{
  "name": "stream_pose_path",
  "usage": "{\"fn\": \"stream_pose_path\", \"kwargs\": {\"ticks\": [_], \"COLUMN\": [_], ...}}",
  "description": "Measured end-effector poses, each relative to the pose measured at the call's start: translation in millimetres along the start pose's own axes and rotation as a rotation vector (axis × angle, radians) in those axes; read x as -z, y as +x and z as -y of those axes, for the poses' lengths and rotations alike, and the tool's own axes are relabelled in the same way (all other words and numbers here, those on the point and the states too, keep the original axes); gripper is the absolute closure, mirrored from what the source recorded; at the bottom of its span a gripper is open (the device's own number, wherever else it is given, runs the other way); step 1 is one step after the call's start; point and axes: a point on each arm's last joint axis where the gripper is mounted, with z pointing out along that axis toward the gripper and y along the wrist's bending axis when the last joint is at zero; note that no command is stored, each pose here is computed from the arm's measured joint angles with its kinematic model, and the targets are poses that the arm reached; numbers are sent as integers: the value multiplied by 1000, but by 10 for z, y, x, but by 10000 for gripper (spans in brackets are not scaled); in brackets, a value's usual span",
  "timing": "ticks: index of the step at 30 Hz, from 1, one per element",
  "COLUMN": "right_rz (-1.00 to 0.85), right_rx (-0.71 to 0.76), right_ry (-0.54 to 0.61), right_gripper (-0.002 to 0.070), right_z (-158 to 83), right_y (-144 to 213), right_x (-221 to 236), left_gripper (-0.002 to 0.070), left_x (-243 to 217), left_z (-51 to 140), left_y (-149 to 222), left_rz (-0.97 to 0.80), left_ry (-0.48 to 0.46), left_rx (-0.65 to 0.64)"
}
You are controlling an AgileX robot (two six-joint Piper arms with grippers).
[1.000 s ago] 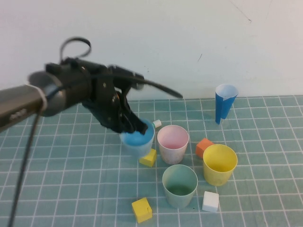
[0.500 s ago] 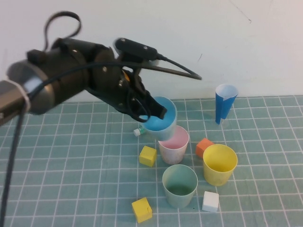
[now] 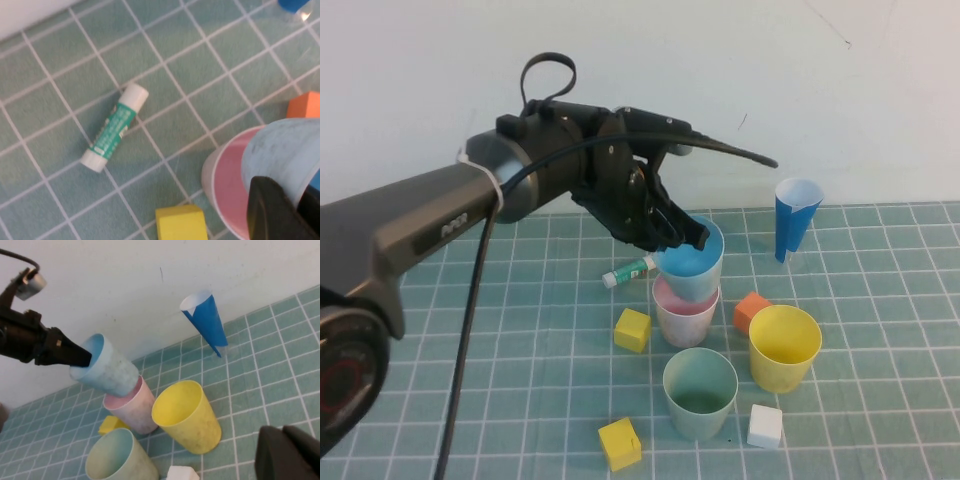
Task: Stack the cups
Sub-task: Place the blue cup on the pink cup
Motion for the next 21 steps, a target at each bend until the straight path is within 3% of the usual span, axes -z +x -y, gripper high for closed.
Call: {"fn": "stream_pose_path", "kwargs": {"ticks": [15,21], "right_rz": [-2,-2], "right_rx": [0,-8], "right_ry": [-1,-4], "right_gripper": [678,678], "right_z": [-1,-4], "right_y": [2,1], "right_x": [0,0], "left_gripper": [652,464], "left_x": [-242,-241], "left_z": [-25,-25], "left_y": [94,105], "left_rz": [-89,-102], "left_ry": [-2,-1], "left_rx": [9,9]}}
